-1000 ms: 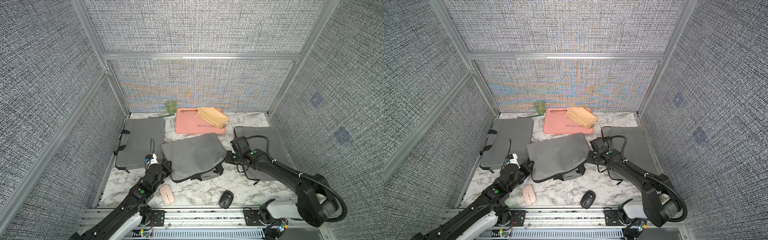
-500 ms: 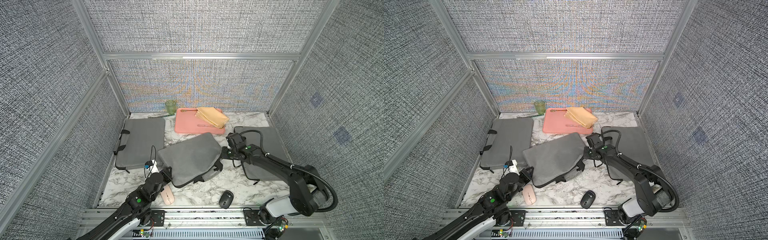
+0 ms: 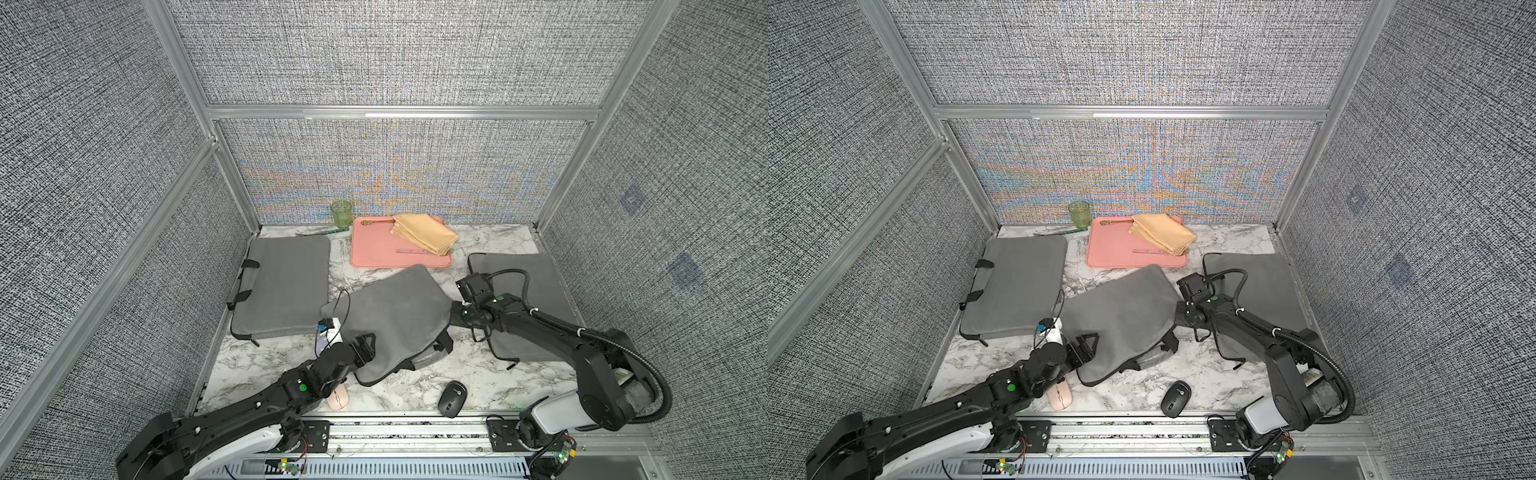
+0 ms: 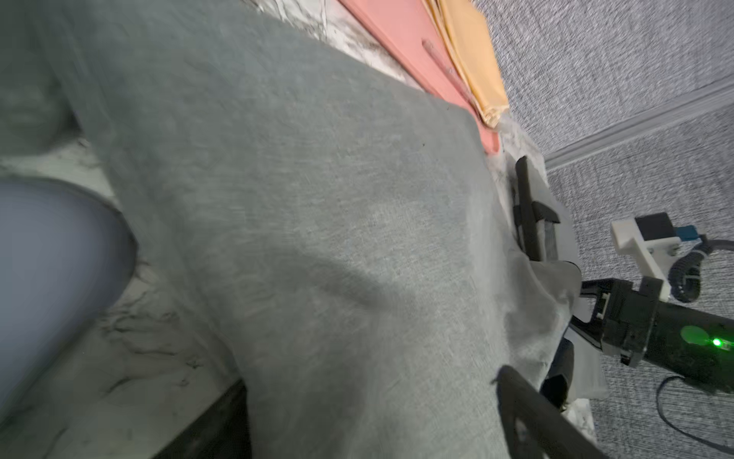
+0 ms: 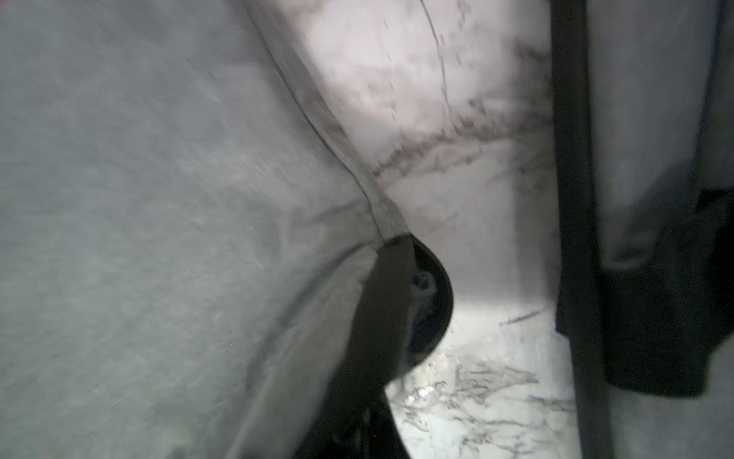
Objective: Put the mouse into the laptop bag
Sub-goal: Unzip the zipper on the zippered laptop bag.
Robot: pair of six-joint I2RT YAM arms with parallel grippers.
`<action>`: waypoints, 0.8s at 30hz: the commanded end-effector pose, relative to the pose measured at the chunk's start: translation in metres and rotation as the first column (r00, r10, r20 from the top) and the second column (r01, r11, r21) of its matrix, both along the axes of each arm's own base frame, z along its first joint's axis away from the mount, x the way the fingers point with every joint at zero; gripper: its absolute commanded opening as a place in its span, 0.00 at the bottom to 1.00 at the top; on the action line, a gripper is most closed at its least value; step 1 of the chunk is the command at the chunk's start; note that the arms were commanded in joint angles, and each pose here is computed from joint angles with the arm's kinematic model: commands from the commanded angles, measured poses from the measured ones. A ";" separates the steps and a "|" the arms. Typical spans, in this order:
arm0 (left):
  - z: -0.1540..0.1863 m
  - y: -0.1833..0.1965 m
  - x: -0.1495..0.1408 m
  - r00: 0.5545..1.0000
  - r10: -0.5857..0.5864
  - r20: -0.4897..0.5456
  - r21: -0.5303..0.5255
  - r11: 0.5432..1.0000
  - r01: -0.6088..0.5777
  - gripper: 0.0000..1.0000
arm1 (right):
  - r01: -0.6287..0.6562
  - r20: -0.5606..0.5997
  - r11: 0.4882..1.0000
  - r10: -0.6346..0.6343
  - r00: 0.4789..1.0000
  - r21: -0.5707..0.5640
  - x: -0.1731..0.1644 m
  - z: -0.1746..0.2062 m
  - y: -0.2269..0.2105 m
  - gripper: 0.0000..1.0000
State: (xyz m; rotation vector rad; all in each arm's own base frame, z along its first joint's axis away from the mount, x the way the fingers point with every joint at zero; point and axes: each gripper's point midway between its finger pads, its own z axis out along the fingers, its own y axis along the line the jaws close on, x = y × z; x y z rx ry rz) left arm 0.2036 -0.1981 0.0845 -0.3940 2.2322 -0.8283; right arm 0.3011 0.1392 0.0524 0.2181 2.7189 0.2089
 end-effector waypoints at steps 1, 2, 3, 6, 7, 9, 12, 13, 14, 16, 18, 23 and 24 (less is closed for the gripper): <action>0.015 -0.032 0.008 0.997 -0.052 0.053 -0.091 0.994 0.057 0.88 | 0.051 -0.069 0.999 -0.051 0.996 0.009 -0.018 -0.017 0.000 0.00; 0.010 -0.036 0.009 0.997 -0.057 0.044 -0.080 0.995 0.061 0.88 | 0.033 -0.087 0.999 -0.033 0.996 0.002 -0.024 -0.018 0.004 0.00; 0.006 -0.039 0.011 0.998 -0.061 0.035 -0.070 0.996 0.063 0.88 | 0.014 -0.098 1.000 -0.016 0.995 -0.014 -0.030 -0.018 0.008 0.00; -0.005 -0.051 0.016 0.997 -0.075 0.023 -0.052 0.996 0.076 0.88 | -0.046 -0.128 0.996 0.036 0.991 -0.078 -0.048 -0.013 0.019 0.00; -0.007 -0.054 0.018 0.997 -0.078 0.023 -0.050 0.996 0.079 0.88 | -0.062 -0.137 0.995 0.050 0.989 -0.082 -0.054 -0.014 0.023 0.00; -0.010 -0.056 0.020 0.997 -0.071 0.026 -0.050 0.996 0.072 0.88 | -0.107 -0.153 0.992 0.095 0.984 -0.069 -0.067 -0.017 0.036 0.00; -0.008 -0.054 0.023 0.998 -0.053 0.046 -0.051 0.997 0.056 0.88 | -0.161 -0.197 0.981 0.138 0.971 -0.107 -0.085 -0.023 0.041 0.00; -0.006 -0.051 0.024 0.998 -0.039 0.047 -0.042 0.998 0.041 0.88 | -0.171 -0.212 0.978 0.143 0.967 -0.121 -0.090 -0.024 0.039 0.00; -0.007 -0.046 0.026 0.999 -0.014 0.040 -0.032 0.999 0.015 0.88 | -0.177 -0.218 0.975 0.145 0.965 -0.133 -0.094 -0.024 0.035 0.00; -0.005 -0.037 0.028 0.999 0.024 0.045 -0.006 1.000 -0.024 0.87 | -0.169 -0.212 0.972 0.132 0.968 -0.165 -0.099 -0.019 0.024 0.00; -0.004 -0.022 0.030 0.995 0.066 0.081 0.030 0.997 -0.069 0.84 | -0.144 -0.182 0.971 0.109 0.977 -0.193 -0.096 -0.010 0.012 0.00; 0.013 0.006 0.034 0.981 0.125 0.147 0.103 0.985 -0.141 0.68 | -0.046 -0.193 0.990 0.020 0.981 -0.133 -0.088 -0.012 -0.005 0.00; 0.017 0.007 0.035 0.981 0.122 0.152 0.116 0.983 -0.140 0.61 | -0.022 -0.208 0.991 -0.006 0.978 -0.132 -0.087 -0.015 -0.010 0.00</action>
